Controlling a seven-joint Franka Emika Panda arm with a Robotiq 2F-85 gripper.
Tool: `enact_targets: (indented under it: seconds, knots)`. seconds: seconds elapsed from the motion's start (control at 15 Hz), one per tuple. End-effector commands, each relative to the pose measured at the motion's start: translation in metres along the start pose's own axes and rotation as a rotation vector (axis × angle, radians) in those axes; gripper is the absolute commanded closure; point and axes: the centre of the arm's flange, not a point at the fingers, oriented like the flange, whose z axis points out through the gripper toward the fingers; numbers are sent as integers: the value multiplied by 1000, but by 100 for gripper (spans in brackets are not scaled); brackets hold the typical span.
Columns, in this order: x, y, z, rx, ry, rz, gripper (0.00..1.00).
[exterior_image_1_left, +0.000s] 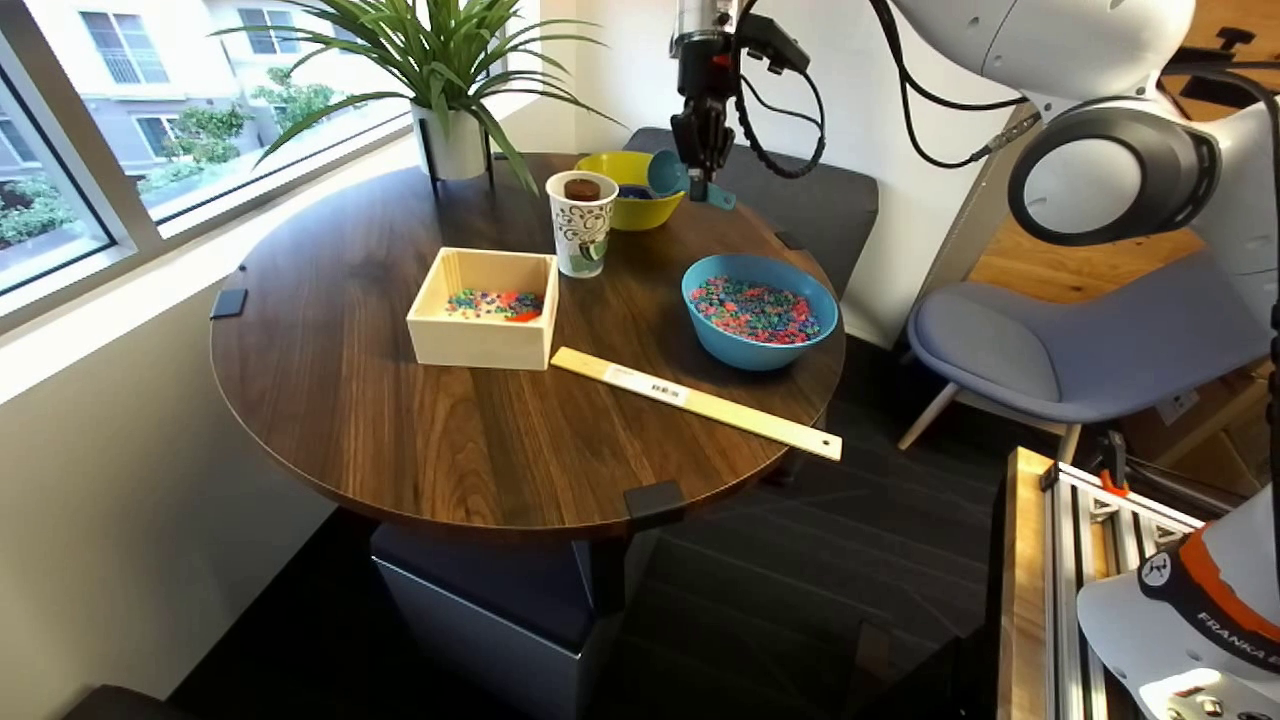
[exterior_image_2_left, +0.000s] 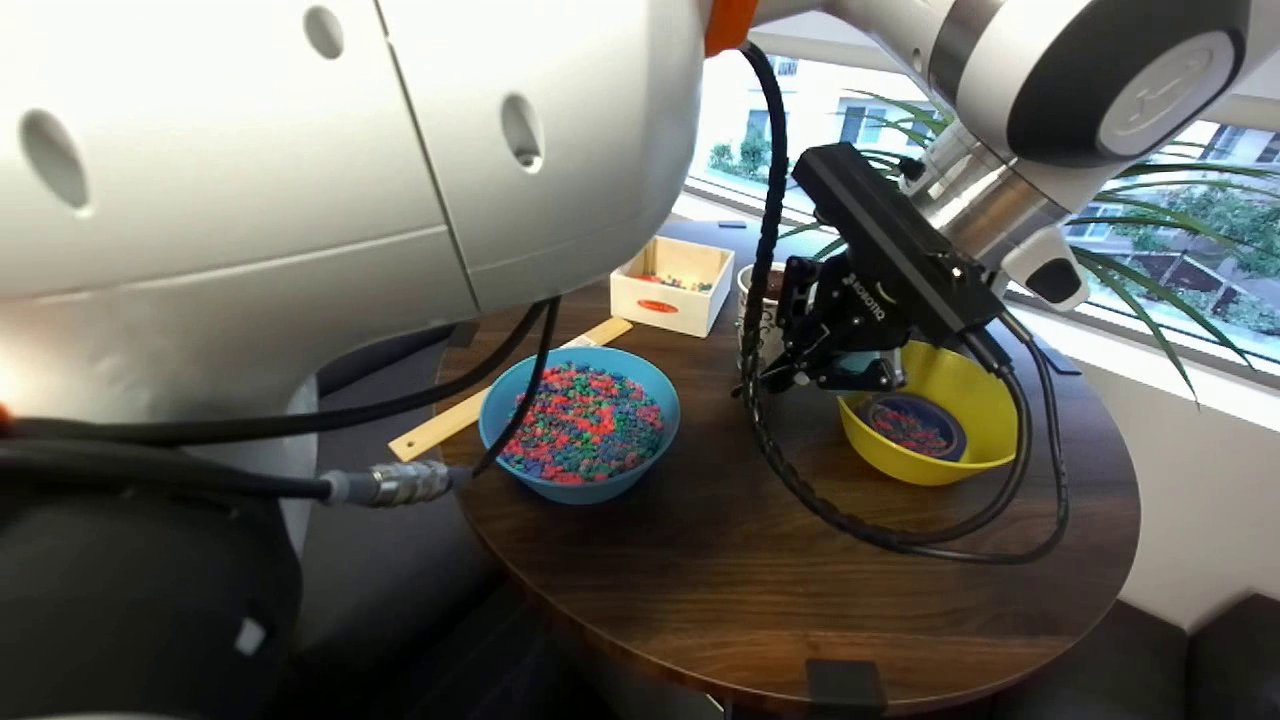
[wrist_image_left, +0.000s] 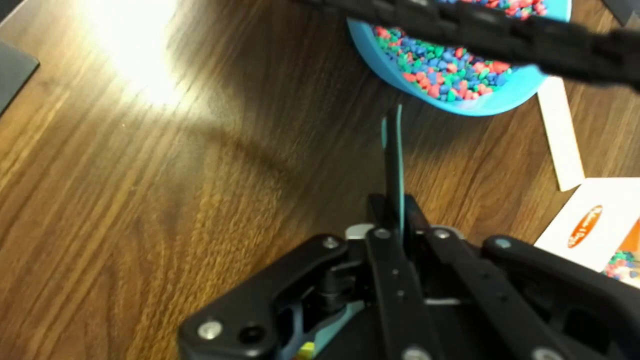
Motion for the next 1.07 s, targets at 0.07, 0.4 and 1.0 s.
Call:
enact_targets:
  seconds: [0.07, 0.4, 1.0]
  knots:
    - [32, 15, -26, 105, 11, 57, 98]
    - [43, 23, -46, 162, 76, 110, 98]
    - [91, 33, -44, 153, 229, 191, 96]
